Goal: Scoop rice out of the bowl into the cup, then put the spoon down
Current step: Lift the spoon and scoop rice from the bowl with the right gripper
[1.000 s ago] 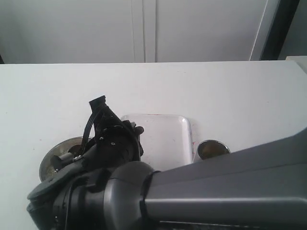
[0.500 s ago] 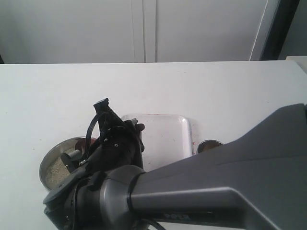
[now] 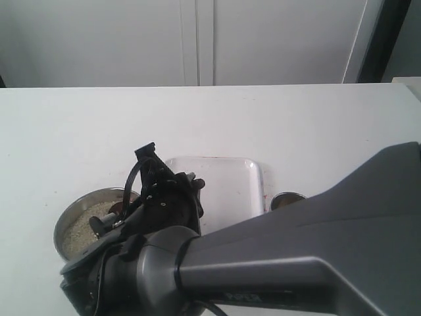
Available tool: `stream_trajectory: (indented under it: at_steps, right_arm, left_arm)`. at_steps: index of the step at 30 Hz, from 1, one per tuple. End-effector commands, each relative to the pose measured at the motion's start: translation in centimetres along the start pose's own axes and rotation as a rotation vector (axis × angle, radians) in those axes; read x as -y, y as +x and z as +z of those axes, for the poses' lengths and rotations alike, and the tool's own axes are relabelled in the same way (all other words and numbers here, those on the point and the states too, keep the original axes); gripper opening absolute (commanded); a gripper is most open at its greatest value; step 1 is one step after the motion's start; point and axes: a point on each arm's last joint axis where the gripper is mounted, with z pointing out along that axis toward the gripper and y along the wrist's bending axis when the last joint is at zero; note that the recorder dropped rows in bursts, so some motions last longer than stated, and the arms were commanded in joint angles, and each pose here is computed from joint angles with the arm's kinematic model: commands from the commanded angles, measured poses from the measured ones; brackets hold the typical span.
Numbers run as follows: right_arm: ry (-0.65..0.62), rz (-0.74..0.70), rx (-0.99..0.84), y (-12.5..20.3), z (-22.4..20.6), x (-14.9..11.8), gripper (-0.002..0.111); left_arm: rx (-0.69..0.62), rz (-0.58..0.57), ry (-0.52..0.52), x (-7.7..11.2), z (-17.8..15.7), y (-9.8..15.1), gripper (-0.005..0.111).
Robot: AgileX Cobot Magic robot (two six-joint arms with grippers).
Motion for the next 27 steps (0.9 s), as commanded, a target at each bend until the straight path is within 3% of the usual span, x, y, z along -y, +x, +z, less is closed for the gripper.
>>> stream_trajectory:
  at_steps: [1, 11, 18, 27]
  right_arm:
    - [-0.045, -0.026, -0.012, 0.1, 0.0, -0.1, 0.000]
    - [-0.074, -0.031, 0.000, 0.9, -0.6, 0.6, 0.000]
    - [-0.193, -0.025, 0.029, 1.7, -1.5, 0.5, 0.000]
    - [-0.286, 0.097, 0.117, 0.9, -2.6, 2.0, 0.000]
  left_arm:
    - [0.004, -0.011, 0.010, 0.1, -0.1, -0.2, 0.014]
    - [0.004, -0.011, 0.010, 0.1, -0.1, -0.2, 0.014]
    - [0.004, -0.011, 0.010, 0.1, -0.1, -0.2, 0.014]
    - [0.004, -0.011, 0.010, 0.1, -0.1, -0.2, 0.014]
